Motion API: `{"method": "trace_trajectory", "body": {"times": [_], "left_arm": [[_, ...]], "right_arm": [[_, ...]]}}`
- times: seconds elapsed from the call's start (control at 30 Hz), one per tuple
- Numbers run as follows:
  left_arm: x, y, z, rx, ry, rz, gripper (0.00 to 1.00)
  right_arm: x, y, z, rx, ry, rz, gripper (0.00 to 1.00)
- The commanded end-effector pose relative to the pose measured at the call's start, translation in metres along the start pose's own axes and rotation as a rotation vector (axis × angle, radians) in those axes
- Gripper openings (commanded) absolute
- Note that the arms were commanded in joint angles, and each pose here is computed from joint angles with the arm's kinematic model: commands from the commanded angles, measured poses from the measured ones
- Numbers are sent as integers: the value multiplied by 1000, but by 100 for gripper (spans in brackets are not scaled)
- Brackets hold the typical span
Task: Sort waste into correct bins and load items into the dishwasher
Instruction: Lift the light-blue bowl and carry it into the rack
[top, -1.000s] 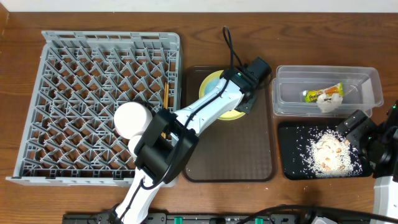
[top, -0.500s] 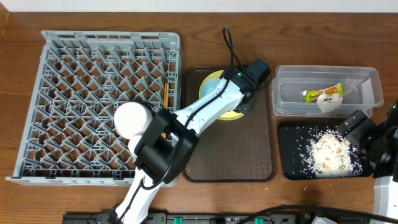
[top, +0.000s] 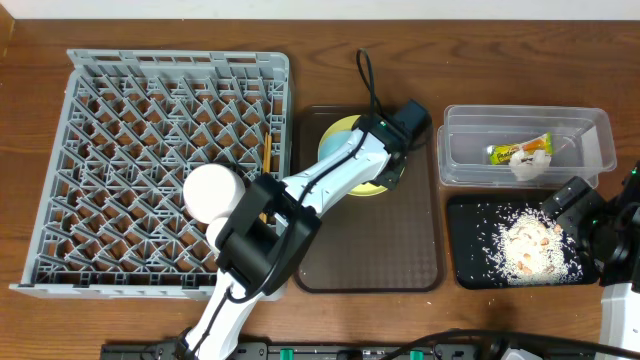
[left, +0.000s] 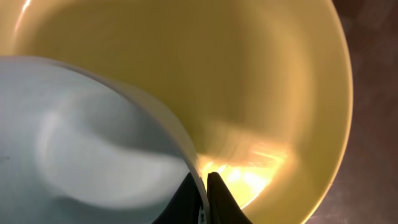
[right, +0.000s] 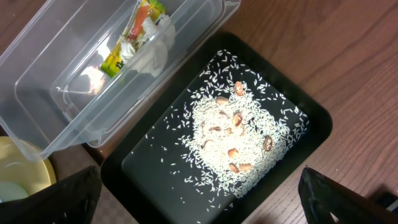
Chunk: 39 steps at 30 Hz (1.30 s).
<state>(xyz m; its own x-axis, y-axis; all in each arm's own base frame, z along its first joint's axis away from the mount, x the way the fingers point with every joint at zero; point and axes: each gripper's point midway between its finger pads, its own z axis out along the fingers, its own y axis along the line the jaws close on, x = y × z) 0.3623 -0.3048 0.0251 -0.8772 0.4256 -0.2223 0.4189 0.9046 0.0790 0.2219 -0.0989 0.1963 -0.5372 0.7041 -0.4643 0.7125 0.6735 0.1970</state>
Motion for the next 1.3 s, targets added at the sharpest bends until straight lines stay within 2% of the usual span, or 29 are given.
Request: {"method": "trace_trajectory", "body": {"times": [0.0,0.13,0.37,0.47,0.6,0.77,0.93,1.27], "left_arm": [[-18,13,-34,39,-55,-40,8],[-33,23,-77,158,-124,-96,8],[-51,76,-171,482,-266,-249,8],[-53,109,-197,633,-306,-324,8],[-50,148,-210,819,-317,-418,8],[-44,197,-202,982,-304,-551,8],[-33,235,-169,1034,-253,-688,8],[-11,278,-111,1092,-157,-880,8]], "right_arm": [[-4,-1,-3,4,-14,-6,99],[-4,-1,-3,4,-14,-6,99],[-4,-1,-3,4,-14,-6,99],[-4,-1,-3,4,-14,-6,99],[-4,-1,-3,4,-14,-6,99],[-4,-1,-3,4,-14,-6,99],[-4,-1,-3,4,-14,-6,99],[-4,-1,-3,4,-14,-6,99]]}}
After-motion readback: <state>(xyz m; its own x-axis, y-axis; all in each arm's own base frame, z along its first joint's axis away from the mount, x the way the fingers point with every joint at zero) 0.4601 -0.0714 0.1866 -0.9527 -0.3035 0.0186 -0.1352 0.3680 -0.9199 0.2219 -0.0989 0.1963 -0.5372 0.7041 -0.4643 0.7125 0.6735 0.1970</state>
